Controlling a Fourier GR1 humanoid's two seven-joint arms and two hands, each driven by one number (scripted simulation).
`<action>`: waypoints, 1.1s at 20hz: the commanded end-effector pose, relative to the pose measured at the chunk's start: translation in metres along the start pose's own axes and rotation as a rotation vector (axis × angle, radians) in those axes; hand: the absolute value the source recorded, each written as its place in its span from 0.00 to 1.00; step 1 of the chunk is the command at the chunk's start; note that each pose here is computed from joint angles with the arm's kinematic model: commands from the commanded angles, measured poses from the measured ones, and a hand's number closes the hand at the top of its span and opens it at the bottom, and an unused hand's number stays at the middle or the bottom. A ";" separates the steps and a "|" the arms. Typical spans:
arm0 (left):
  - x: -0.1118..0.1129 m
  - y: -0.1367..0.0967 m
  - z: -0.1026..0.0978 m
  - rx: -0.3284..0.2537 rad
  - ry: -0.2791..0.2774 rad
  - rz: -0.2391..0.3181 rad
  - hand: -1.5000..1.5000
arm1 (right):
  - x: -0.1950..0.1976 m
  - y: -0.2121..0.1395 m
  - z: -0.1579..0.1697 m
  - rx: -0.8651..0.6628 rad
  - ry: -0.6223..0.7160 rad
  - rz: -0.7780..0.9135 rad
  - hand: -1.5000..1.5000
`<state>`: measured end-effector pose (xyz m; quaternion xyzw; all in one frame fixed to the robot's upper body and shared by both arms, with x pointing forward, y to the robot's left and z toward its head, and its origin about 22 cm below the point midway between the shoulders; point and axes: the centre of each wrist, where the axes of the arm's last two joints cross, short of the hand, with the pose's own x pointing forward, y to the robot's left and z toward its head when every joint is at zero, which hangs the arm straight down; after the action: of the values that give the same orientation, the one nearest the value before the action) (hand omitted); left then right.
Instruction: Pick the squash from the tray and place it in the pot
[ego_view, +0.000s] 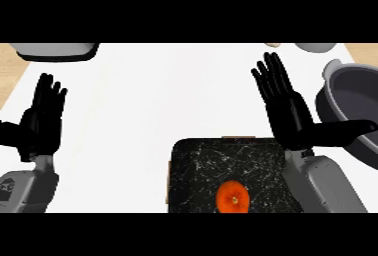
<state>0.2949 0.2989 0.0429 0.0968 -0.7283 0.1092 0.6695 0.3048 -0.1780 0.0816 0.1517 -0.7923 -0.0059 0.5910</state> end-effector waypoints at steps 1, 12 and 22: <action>-0.003 0.003 0.008 -0.021 -0.006 -0.022 0.50 | -0.008 -0.015 -0.014 0.078 0.007 0.024 1.00; 0.032 -0.025 0.009 -0.161 0.012 -0.098 0.50 | -0.062 -0.094 0.015 0.458 -0.134 0.442 0.00; 0.033 -0.020 0.025 -0.122 0.025 -0.107 0.50 | 0.013 -0.089 -0.009 0.809 -0.117 0.557 0.00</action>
<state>0.2835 0.2792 0.0769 0.0865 -0.7199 0.0299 0.6880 0.3367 -0.2633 0.0542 0.1482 -0.8116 0.3753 0.4226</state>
